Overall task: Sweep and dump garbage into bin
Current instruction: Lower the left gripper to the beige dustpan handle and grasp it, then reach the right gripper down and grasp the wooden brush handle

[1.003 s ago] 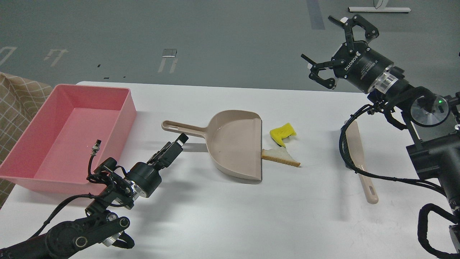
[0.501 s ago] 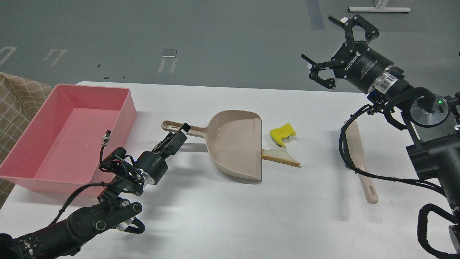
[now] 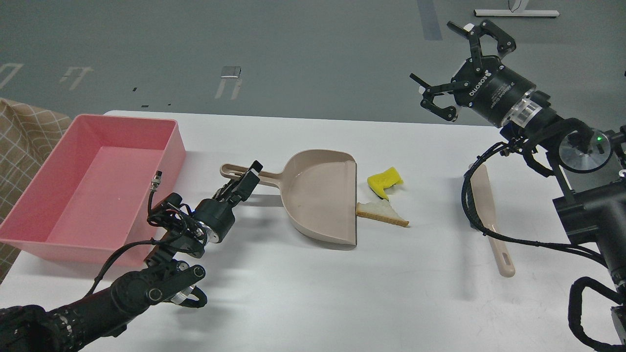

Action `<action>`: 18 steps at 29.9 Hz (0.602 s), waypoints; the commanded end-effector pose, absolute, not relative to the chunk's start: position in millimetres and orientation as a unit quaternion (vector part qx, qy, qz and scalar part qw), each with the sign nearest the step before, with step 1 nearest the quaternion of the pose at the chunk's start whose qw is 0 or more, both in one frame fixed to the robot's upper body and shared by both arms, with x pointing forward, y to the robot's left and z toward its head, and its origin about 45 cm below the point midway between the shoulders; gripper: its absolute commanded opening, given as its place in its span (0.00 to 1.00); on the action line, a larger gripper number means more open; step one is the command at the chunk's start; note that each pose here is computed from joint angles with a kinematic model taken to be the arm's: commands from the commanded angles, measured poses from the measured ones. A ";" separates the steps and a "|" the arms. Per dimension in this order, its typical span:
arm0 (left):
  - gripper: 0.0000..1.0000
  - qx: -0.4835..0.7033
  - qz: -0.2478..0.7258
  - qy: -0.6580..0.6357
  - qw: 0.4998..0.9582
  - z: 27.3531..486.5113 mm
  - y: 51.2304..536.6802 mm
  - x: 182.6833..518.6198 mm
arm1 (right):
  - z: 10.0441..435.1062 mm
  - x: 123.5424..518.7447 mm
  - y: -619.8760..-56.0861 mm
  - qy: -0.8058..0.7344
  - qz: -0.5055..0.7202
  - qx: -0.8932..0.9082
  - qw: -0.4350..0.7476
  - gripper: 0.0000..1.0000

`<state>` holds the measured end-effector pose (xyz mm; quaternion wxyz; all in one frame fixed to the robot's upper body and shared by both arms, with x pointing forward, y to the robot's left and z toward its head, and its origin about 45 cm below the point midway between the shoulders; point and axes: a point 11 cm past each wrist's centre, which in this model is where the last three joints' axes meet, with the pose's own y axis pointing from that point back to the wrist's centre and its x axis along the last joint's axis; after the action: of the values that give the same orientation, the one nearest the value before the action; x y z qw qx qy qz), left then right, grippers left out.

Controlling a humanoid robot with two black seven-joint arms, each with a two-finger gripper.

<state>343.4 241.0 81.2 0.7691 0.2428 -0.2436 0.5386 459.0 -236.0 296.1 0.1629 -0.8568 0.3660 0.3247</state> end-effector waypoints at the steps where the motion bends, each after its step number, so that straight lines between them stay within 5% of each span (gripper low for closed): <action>1: 0.50 0.242 0.547 -0.233 0.767 81.7 240.4 346.3 | 295.8 458.9 -235.7 0.366 0.325 -0.857 0.162 0.99; 4: 0.38 0.245 0.554 -0.224 0.763 79.4 244.0 347.0 | 295.8 458.9 -235.7 0.366 0.325 -0.857 0.162 0.99; 8: 0.00 0.246 0.555 -0.224 0.763 78.6 244.6 347.1 | 294.9 458.6 -234.1 0.365 0.326 -0.857 0.160 0.99; 18: 0.00 0.239 0.553 -0.225 0.766 81.1 236.2 349.5 | 297.7 458.7 -246.4 0.379 0.306 -0.864 0.130 0.99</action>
<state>348.0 237.6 79.4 0.7656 0.2406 -0.2227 0.5535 459.3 -239.6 296.8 0.1525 -0.8590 0.3706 0.3187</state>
